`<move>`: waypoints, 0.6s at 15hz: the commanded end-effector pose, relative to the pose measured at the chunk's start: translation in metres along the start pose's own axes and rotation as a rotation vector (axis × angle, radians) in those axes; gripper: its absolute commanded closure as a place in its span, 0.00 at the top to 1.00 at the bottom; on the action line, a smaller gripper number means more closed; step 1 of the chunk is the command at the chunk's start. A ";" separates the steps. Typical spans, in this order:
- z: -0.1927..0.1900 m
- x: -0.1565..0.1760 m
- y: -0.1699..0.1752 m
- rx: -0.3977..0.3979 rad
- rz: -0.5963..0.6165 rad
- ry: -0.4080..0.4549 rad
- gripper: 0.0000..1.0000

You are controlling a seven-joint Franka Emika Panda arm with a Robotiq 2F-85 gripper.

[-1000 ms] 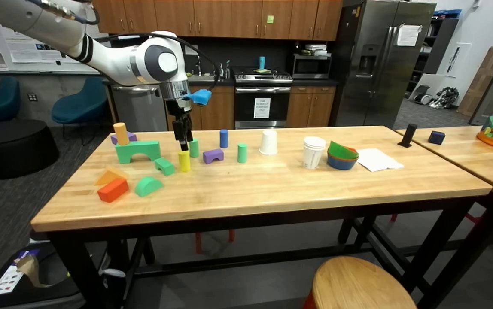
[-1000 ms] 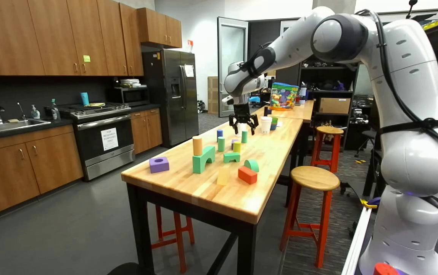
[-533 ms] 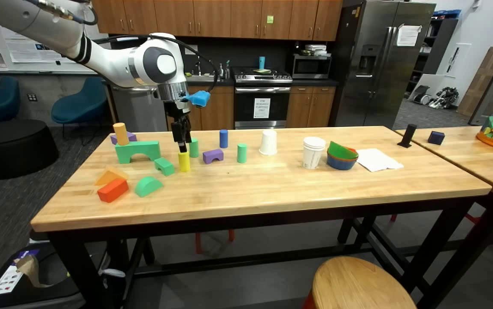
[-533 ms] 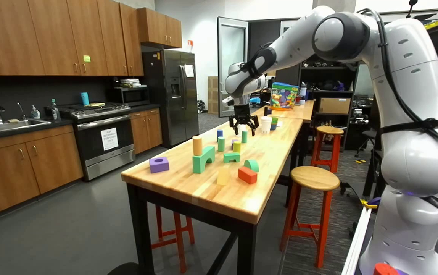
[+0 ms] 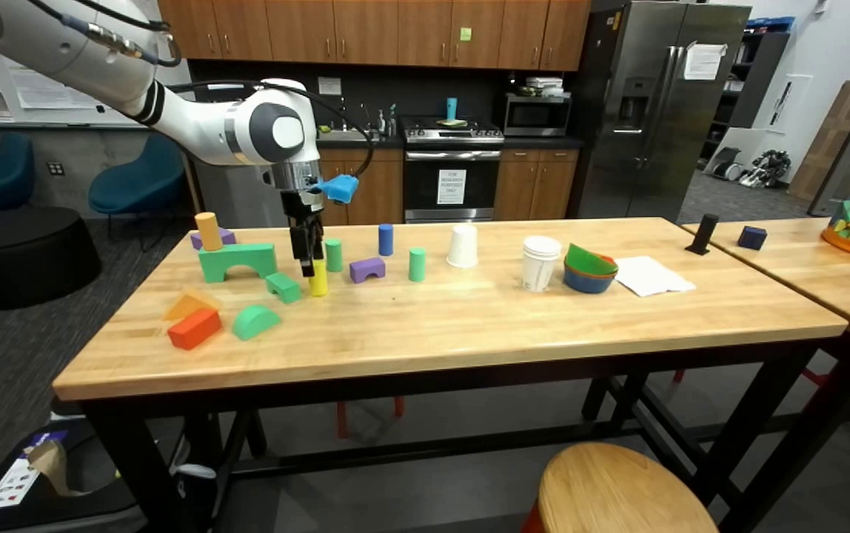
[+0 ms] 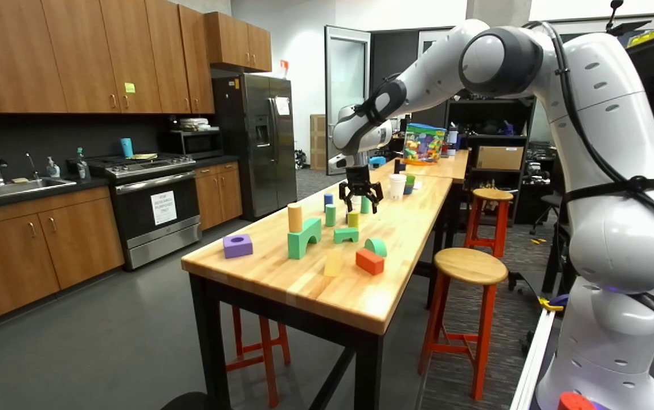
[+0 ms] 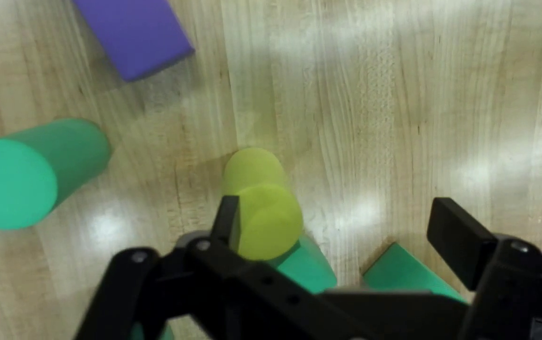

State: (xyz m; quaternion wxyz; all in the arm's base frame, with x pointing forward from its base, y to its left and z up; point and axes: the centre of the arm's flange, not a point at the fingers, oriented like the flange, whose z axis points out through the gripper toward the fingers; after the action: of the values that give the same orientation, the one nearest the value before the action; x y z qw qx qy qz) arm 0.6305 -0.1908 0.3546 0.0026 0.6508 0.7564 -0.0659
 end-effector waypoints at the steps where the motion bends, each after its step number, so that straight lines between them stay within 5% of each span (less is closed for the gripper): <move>1: 0.007 0.006 0.001 -0.012 -0.001 0.014 1.00; 9: -0.008 0.004 -0.001 -0.046 -0.001 0.019 1.00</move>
State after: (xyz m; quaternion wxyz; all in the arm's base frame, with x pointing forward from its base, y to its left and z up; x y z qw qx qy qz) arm 0.6338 -0.1860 0.3554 0.0069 0.6508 0.7573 -0.0545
